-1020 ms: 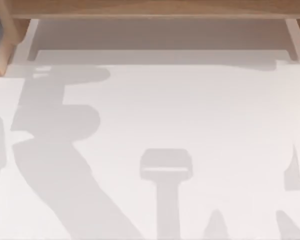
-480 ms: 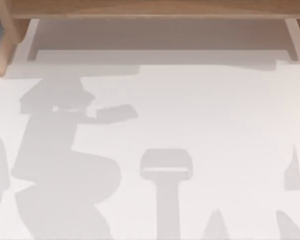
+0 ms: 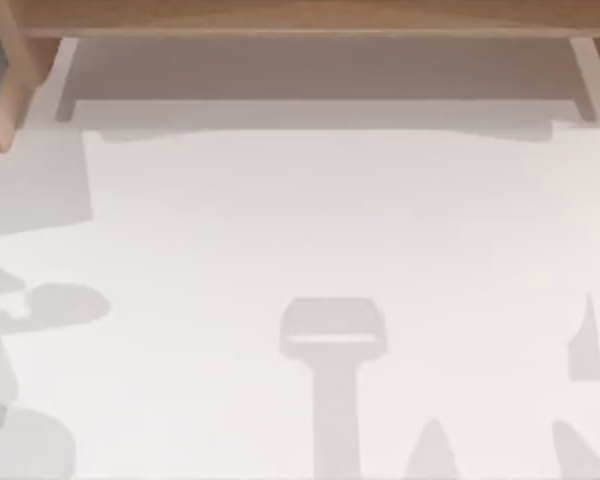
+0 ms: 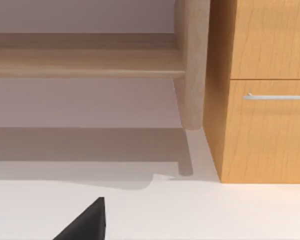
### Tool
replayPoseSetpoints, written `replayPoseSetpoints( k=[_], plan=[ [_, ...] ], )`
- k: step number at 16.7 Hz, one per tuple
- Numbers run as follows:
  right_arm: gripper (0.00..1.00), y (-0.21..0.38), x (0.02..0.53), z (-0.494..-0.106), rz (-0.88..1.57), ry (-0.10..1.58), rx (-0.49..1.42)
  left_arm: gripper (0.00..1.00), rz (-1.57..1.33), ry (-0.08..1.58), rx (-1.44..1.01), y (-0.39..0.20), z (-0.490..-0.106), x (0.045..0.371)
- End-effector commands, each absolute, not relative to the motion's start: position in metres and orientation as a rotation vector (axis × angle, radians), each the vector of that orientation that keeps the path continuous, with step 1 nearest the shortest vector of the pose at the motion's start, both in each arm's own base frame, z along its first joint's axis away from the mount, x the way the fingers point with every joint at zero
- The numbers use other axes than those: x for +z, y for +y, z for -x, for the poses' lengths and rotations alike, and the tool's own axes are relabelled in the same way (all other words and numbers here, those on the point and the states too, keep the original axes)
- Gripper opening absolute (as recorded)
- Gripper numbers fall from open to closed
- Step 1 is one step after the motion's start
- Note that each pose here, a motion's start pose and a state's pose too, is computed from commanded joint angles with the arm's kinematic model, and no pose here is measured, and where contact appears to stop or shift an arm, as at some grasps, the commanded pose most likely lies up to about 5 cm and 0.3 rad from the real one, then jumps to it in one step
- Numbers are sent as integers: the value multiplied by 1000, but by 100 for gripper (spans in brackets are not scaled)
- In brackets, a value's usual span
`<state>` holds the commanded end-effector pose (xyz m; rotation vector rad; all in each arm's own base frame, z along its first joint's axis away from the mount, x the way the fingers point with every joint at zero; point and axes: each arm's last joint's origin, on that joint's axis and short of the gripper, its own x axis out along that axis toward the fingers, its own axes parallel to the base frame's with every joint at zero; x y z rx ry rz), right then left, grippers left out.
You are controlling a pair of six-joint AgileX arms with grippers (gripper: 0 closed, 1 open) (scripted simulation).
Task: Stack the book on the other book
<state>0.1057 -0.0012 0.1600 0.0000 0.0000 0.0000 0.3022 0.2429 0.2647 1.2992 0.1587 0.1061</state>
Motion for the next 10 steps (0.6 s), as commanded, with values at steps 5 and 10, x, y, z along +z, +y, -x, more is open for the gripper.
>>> replayPoseSetpoints(
  k=[5, 10],
  plan=[
    [100, -1, 160, -106, 0, 0, 0, 0, -1506, 341, -89, 246, -272, 195],
    [100, -1, 160, -106, 0, 0, 0, 0, -1546, 385, -360, 222, -261, 132]
  ],
)
